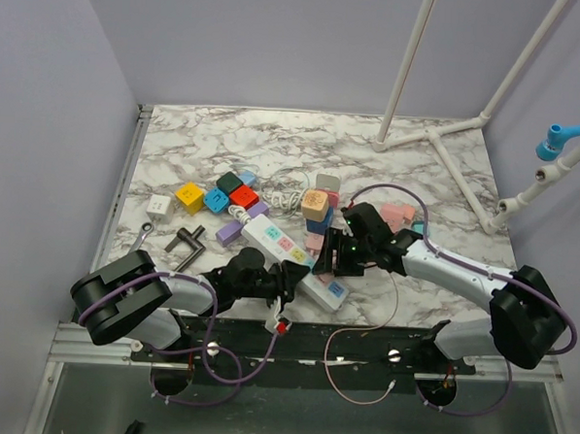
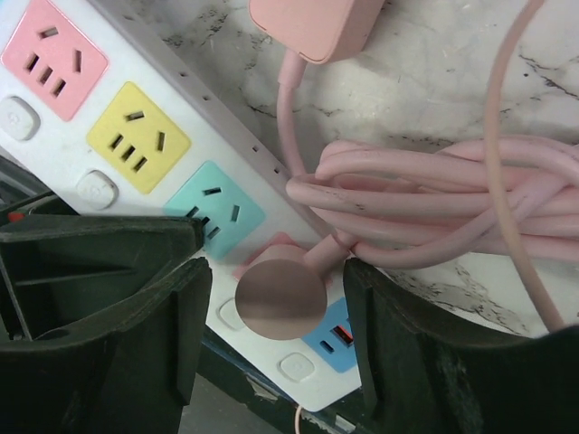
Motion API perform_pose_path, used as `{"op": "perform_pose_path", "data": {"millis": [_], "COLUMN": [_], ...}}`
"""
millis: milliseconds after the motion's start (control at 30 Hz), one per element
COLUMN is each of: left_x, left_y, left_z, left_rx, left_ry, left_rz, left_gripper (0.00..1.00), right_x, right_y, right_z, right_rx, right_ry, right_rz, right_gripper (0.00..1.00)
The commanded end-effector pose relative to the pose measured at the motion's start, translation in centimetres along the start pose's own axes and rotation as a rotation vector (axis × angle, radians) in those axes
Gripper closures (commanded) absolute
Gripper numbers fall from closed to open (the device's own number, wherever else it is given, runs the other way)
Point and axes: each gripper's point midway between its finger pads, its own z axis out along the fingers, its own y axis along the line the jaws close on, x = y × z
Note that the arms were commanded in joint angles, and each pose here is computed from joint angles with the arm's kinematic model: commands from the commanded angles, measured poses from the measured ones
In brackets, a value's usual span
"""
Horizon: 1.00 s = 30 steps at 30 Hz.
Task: Pull the plug off the socket
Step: Remove the plug from the socket.
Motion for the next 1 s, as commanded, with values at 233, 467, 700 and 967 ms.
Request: {"op": "perform_pose_path", "data": {"millis": [233,467,700,967], "left_x": [1.0,0.8,1.0,0.9], "left_y": [5.8,5.1,4.0,2.2], "left_z": [0.2,-0.2,-0.3,-0.2], "left_rx": [-0.146,-0.134,-0.093,0.009], "left_ry": [0.028,0.031,0.044,0.037], "left_rz": [0.118,0.117,0.101,0.045], "left_gripper": [1.0,1.0,1.0,1.0], "right_x": [-1.5,-2.9,-6.3,-7.3], "right_y": [2.0,1.9,2.3,1.4], "right_z": [0.3,-0.8,-4.0,-5.8], "right_rx": [0.049,0.085,0.162,0.202], "right_ry": [-0.072,-0.139,-0.26,-0.362], "right_rz": [-0.04,-0.046,-0.096,-0.052], "right_gripper": [0.53,0.91,0.99,0.99]}}
